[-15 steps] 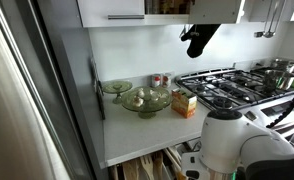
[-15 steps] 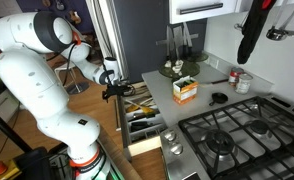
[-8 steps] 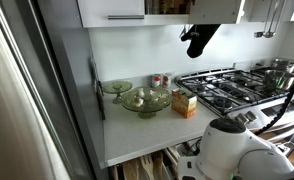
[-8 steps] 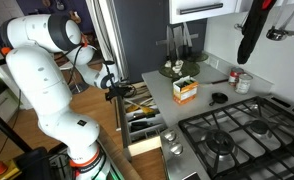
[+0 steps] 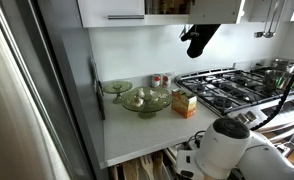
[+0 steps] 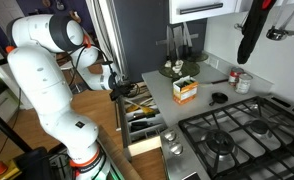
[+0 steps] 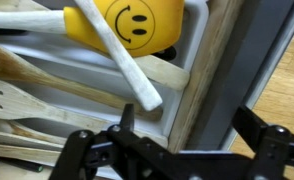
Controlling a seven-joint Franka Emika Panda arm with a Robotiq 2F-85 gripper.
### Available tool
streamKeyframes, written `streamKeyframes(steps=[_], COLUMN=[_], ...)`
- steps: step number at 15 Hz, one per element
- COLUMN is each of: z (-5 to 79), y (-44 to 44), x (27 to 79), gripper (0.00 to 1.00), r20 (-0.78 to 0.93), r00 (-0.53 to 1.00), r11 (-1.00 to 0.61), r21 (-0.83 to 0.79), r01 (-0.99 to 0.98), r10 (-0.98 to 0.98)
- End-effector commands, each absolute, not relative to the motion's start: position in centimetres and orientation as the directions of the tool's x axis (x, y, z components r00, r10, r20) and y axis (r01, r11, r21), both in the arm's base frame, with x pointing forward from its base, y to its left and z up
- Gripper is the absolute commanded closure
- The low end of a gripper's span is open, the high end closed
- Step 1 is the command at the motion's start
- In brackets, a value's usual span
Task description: Take the green thing out of the box and put it into the drawer then close it
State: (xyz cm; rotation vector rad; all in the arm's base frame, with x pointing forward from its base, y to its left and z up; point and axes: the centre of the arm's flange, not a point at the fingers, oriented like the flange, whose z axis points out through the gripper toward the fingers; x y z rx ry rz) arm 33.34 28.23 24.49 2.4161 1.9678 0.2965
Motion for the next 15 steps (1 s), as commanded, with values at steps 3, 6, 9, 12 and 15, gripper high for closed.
streamKeyframes(steps=[3, 6, 9, 12, 15], z=[23.1, 23.4, 23.6, 23.5, 24.0], y=[29.0, 28.9, 28.8, 28.7, 28.3], x=[33.6, 33.8, 34.3, 35.1, 36.4], gripper=[0.00, 0.00, 0.00, 0.00, 0.00], r20=[0.130, 0.123, 0.108, 0.105, 0.098], r00=[0.272, 0.294, 0.299, 0.304, 0.309], r11=[-0.292, -0.314, -0.316, -0.321, -0.324], r21=[0.169, 0.205, 0.251, 0.285, 0.324], r01=[0.941, 0.927, 0.915, 0.903, 0.889], r10=[0.953, 0.948, 0.948, 0.947, 0.946])
